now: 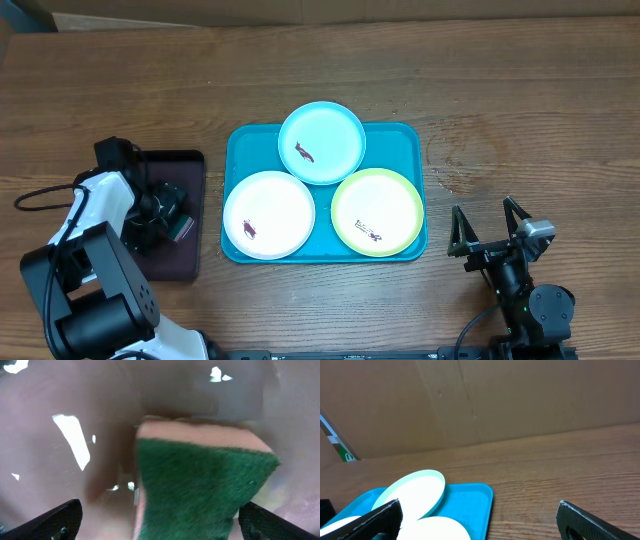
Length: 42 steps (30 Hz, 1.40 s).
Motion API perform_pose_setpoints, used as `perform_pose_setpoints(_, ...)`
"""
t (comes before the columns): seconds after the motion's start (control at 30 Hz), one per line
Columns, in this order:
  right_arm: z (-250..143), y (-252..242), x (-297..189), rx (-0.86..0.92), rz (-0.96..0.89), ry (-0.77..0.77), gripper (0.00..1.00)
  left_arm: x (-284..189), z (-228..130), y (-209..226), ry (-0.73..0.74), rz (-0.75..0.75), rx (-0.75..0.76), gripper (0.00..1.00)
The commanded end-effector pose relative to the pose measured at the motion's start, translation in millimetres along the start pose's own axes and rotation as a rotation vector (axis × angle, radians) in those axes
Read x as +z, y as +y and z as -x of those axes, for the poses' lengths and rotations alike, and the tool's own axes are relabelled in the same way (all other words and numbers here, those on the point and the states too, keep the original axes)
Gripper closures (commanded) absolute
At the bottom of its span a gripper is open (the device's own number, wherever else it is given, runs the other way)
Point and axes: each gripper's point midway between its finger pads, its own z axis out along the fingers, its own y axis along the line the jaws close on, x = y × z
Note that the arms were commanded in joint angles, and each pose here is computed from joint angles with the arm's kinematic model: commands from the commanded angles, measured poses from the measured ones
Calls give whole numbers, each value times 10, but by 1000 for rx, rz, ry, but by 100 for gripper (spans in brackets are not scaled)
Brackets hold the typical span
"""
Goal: Clean dirty plates on tray and stack at the side
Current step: 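Move the left gripper down to the sponge on the dark tray, then close the left gripper on the green-and-pink sponge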
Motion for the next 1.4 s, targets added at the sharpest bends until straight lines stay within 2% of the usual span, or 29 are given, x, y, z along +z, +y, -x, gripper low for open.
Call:
perform_pose_setpoints(0.0,-14,-14,1,-1,-2,-5,0,25,1,-97,27,-39,67,2)
perform_pose_setpoints(0.03,-14,-14,1,-1,-2,-5,0,36,-5,-95,31,-37,67,9)
perform_pose_setpoints(0.1,-14,-14,1,-1,-2,-5,0,62,-16,-89,39,-31,67,28)
perform_pose_setpoints(0.27,-14,-13,1,-1,-2,-5,0,144,-27,-77,52,-16,67,52)
perform_pose_setpoints(0.37,-14,-14,1,-1,-2,-5,0,187,-6,-76,47,-9,67,74)
perform_pose_setpoints(0.43,-14,-14,1,-1,-2,-5,0,192,15,-53,35,6,68,96)
perform_pose_setpoints(0.5,-14,-13,1,-1,-2,-5,0,192,24,-45,30,11,68,96)
perform_pose_setpoints(0.53,-14,-13,1,-1,-2,-5,0,192,23,-44,30,11,68,96)
perform_pose_setpoints(0.57,-14,-14,1,-1,-2,-5,0,192,23,-44,30,11,68,90)
perform_pose_setpoints(0.6,-14,-13,1,-1,-2,-5,0,192,23,-45,31,11,68,74)
perform_pose_setpoints(0.67,-14,-14,1,-1,-2,-5,0,192,24,-45,30,11,68,20)
perform_pose_setpoints(0.7,-14,-14,1,-1,-2,-5,0,193,28,-47,28,10,68,0)
perform_pose_setpoints(1.07,-14,-13,1,-1,-2,-5,0,185,272,-39,-90,39,63,0)
perform_pose_setpoints(1.13,-14,-14,1,-1,-2,-5,0,179,318,-25,-113,51,61,11)
perform_pose_setpoints(1.23,-14,-13,1,-1,-2,-5,0,176,349,-27,-128,53,59,60)
perform_pose_setpoints(1.3,-14,-14,1,-1,-2,-5,0,175,351,-29,-129,52,59,82)
perform_pose_setpoints(1.37,-14,-13,1,-1,-2,-5,0,176,348,-29,-128,52,59,96)
